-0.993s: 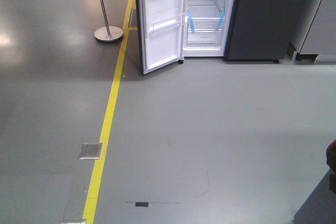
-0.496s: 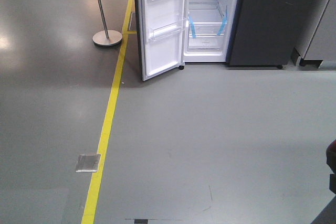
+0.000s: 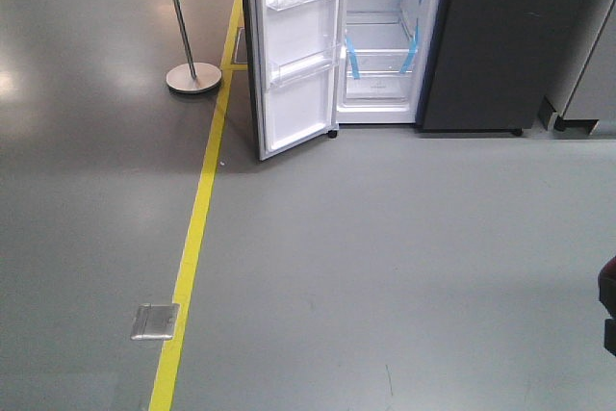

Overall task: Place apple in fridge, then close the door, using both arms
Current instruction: 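Drive up to the open refrigerator holding the apple in the right gripper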

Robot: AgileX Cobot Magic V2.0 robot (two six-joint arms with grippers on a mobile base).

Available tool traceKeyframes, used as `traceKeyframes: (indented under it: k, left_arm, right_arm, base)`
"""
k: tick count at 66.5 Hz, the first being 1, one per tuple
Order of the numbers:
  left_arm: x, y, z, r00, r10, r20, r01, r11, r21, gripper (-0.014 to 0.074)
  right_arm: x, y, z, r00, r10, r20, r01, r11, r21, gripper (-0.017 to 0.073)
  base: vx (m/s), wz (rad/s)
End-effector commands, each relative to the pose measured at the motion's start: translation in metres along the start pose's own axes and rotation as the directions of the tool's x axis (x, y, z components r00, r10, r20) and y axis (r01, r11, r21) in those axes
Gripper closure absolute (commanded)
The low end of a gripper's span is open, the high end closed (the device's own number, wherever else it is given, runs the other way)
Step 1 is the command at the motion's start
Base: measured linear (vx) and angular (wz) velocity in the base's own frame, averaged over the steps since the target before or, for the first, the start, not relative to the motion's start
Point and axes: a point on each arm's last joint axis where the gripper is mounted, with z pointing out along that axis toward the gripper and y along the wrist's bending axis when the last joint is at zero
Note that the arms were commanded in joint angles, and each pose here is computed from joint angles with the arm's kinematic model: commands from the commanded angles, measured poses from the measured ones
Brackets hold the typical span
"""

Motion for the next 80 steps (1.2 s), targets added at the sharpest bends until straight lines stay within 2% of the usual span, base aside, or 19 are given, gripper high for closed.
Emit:
traceKeyframes:
  k: [1, 80]
  left_arm:
    - [-0.0009, -0.0013, 0.0003, 0.998, -0.009, 0.066, 0.008, 1.000, 0.018, 0.0599]
    - [-0.0009, -0.0013, 0.0003, 0.998, -0.009, 0.066, 0.008, 1.000, 0.018, 0.0599]
  right_arm:
    - [-0.0149, 0.0010, -0.0043, 0.995, -0.023, 0.097, 0.024, 1.000, -0.007, 0.0406]
    - [-0.0148, 0.0010, -0.0042, 0.995, -0.023, 0.096, 0.024, 1.000, -0.007, 0.0406]
  base:
    - [0.14, 0.00]
    - [0.12, -0.01]
